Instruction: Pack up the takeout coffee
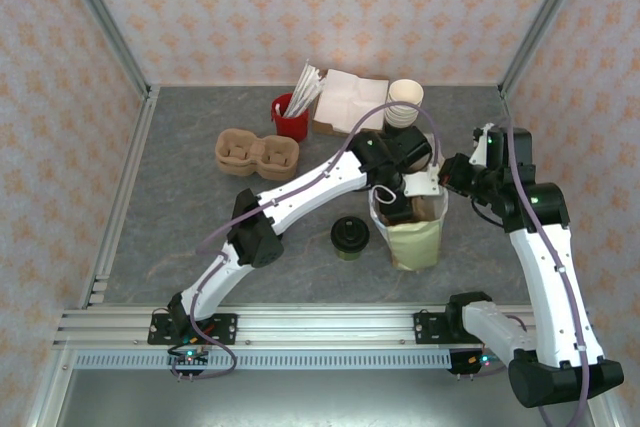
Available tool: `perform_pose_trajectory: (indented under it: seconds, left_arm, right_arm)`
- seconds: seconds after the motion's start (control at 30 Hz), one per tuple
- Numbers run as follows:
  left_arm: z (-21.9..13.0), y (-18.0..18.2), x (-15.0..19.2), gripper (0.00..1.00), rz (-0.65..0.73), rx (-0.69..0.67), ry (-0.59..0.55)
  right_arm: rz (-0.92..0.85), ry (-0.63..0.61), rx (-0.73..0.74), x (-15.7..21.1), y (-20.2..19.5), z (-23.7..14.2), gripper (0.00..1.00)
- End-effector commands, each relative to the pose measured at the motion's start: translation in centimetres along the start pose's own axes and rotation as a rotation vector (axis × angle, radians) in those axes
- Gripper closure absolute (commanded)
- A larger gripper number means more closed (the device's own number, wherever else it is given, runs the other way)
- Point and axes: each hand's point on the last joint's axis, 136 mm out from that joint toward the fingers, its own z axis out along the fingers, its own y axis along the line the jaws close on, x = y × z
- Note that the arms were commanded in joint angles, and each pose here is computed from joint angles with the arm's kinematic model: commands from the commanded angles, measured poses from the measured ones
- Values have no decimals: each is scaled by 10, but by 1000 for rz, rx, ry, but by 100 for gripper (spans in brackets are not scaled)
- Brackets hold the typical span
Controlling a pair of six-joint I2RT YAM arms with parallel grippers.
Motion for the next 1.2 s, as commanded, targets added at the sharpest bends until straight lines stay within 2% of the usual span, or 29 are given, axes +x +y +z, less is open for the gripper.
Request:
perform_pose_trajectory:
  seconds: [0.0,0.27,0.47,0.77,1.17]
  left_arm:
    - [-32,-1,3,51,23,-27,-5]
    - [-12,-2,1,52,-23,26,-11]
    - [8,-1,9,52,-30,42,25]
    - [30,-13,15,52,26,30,98]
    - [43,-21,-2,52,-18,81,28]
  right_arm:
    - [72,9,-115,-1,22,-1,100]
    - [139,39,-108,7,15,9,100]
    - [208,47,-106,8,-4,14,100]
    - [180,26,4,3,-26,14,100]
    - [137,34,50,4,-33,12,100]
